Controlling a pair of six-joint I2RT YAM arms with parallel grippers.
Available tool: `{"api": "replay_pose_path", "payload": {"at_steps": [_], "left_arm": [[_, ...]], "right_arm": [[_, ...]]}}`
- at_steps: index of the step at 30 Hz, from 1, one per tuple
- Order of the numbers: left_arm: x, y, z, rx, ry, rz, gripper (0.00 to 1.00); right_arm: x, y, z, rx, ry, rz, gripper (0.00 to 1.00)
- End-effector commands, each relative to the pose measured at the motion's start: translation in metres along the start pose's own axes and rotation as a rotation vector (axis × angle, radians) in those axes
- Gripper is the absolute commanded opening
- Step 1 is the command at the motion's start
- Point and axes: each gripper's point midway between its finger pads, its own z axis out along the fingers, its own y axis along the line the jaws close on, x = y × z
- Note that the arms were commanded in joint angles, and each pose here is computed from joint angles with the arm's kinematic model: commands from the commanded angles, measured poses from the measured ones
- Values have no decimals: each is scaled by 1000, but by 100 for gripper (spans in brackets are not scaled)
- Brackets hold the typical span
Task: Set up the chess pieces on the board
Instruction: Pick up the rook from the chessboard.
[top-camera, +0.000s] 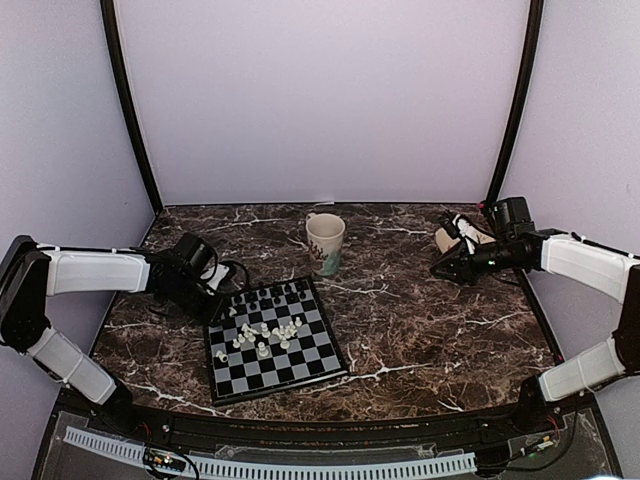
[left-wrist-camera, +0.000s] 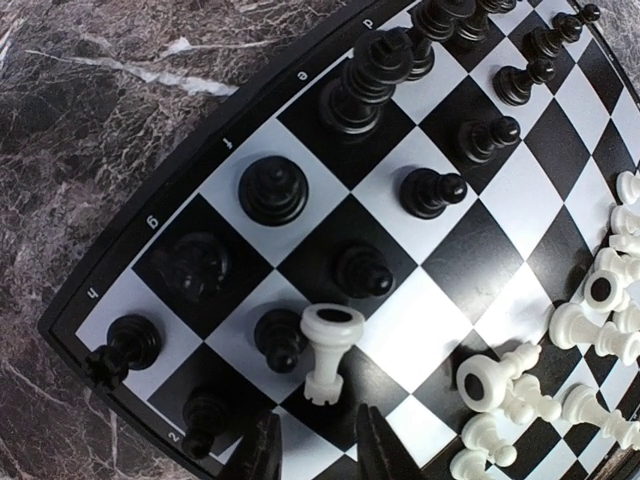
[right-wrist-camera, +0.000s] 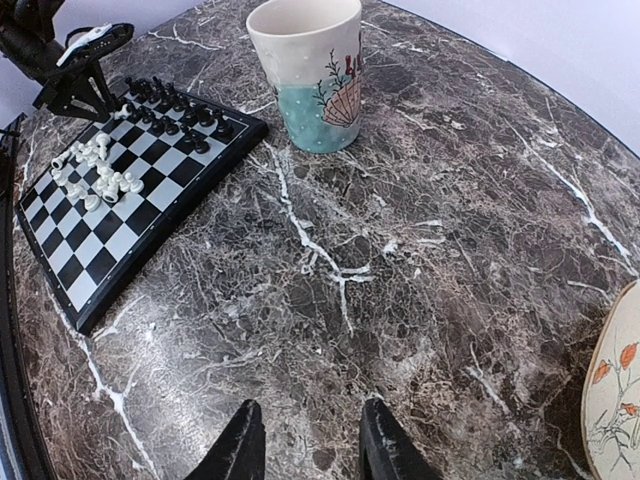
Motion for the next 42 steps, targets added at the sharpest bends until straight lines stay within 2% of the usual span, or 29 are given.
{"api": "replay_pose_path", "payload": {"at_steps": [1,15,42], "left_arm": [[-18,3,-7,-32,-55,-1,28],[-27,-5,1,13,-56,18,26],[-6,-7,8,-30,22,47,19]], "right_arm": [[-2,-2,1,-4,-14,-12,33],[1,-3,3,-4,-3,-12,33],[6,-4,8,-22,14,3,33]]}}
